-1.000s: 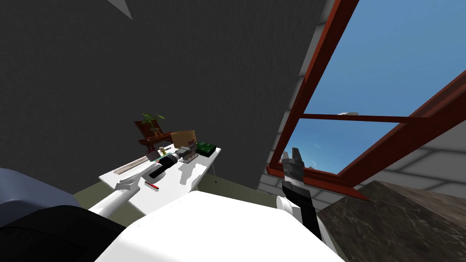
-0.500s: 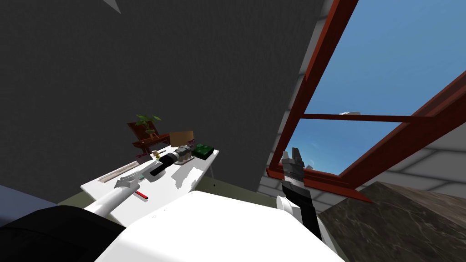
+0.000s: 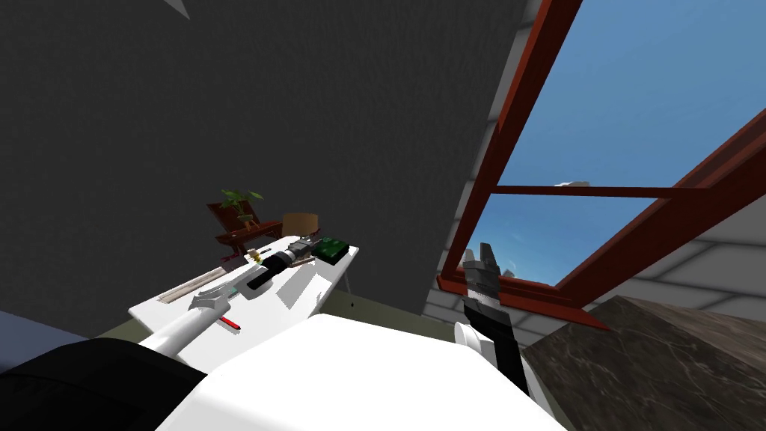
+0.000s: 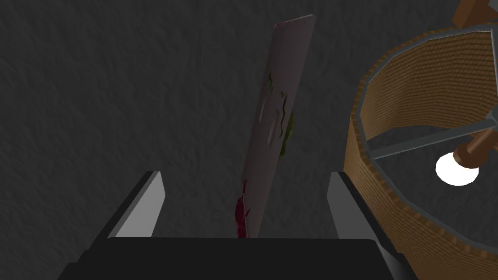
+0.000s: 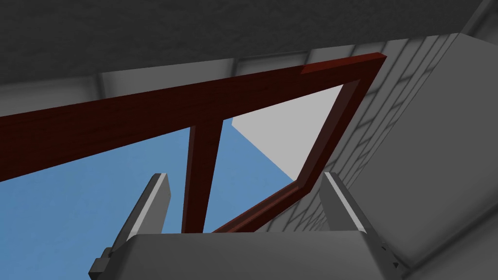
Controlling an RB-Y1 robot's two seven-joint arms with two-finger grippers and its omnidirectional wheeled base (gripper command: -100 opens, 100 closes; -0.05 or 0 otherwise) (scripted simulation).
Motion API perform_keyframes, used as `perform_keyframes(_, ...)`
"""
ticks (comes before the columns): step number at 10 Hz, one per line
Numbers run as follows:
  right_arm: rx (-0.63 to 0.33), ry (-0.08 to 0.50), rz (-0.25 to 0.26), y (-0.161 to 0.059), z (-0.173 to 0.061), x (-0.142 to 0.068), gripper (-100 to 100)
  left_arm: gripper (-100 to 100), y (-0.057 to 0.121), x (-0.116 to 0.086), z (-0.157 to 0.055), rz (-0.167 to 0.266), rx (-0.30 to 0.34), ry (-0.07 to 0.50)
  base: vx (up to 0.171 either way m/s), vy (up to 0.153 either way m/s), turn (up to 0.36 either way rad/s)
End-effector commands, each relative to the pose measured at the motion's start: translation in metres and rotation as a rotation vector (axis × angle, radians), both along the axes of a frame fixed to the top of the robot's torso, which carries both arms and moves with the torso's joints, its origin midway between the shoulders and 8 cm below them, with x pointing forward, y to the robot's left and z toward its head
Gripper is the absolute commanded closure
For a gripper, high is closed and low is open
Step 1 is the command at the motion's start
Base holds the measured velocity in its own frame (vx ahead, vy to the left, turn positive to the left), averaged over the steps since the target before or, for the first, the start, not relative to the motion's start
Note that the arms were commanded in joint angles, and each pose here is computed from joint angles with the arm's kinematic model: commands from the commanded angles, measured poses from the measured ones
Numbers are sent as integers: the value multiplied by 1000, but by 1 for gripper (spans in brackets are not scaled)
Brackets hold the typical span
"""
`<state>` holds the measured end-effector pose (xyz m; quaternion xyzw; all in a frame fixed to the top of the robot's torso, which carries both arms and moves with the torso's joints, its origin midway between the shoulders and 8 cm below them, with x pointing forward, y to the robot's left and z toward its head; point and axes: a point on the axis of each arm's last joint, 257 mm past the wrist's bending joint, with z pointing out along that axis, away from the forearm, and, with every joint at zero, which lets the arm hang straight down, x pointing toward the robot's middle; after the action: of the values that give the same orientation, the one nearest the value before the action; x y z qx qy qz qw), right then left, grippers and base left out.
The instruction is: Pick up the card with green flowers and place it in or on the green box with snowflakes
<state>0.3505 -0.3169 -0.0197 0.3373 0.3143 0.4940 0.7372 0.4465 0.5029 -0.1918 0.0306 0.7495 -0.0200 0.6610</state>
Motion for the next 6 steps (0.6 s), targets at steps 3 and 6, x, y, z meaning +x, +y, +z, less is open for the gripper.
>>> perform_keyframes(3,0,0,0,0,0,0,0,-100,4,7,38,-14,14,-35,-31,-32,73)
perform_keyframes(6,0,0,0,0,0,0,0,-100,2,13,75,-34,27,-68,-65,-69,85)
